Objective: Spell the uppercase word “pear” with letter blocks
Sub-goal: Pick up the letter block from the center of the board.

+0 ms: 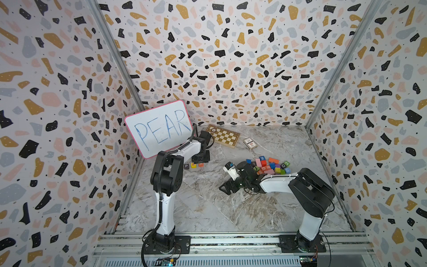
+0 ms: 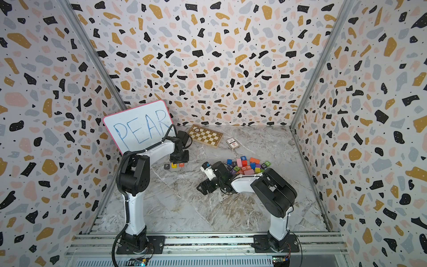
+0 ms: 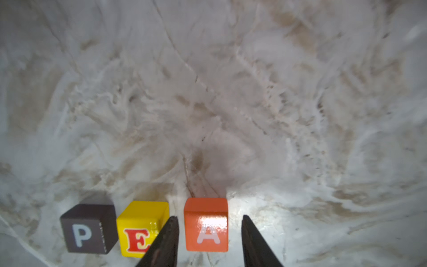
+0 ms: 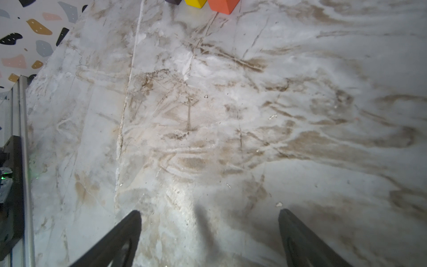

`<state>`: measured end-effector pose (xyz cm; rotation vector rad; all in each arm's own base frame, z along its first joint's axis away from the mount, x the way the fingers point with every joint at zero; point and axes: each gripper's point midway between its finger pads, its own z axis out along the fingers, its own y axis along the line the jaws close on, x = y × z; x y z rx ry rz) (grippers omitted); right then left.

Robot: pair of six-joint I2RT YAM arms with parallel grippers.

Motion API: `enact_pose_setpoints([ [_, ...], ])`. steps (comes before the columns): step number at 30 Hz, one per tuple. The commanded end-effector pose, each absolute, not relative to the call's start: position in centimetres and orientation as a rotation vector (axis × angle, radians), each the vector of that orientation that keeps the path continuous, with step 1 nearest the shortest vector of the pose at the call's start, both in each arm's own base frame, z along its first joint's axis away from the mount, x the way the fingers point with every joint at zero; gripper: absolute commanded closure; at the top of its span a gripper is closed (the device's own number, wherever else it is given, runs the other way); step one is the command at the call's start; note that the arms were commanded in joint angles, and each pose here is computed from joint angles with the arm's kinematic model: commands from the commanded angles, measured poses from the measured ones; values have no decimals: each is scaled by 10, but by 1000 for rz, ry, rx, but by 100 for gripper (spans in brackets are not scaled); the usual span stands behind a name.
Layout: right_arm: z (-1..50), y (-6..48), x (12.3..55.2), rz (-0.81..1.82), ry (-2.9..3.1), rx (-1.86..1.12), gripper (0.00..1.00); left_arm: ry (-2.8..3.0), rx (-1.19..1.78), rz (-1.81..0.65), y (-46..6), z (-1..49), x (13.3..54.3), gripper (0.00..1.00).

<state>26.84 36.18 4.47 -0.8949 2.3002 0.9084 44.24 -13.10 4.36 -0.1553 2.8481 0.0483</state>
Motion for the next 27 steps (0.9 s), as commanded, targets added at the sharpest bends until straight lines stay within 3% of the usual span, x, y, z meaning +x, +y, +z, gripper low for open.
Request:
enact_pose_setpoints([
  [1,81,367,272,916,2249,-893,6,2786,-158,33,-131,81,450,53],
  [8,91,314,294,739,2370,-698,12,2722,-97,-42,-153,118,414,39],
  [17,97,190,338,431,2471,-229,23,2691,11,-300,-197,130,355,22],
  [22,86,133,363,272,2492,-152,33,2700,123,-395,-229,134,337,12],
  [27,76,116,378,153,2511,-143,39,2709,226,-448,-247,136,327,7],
])
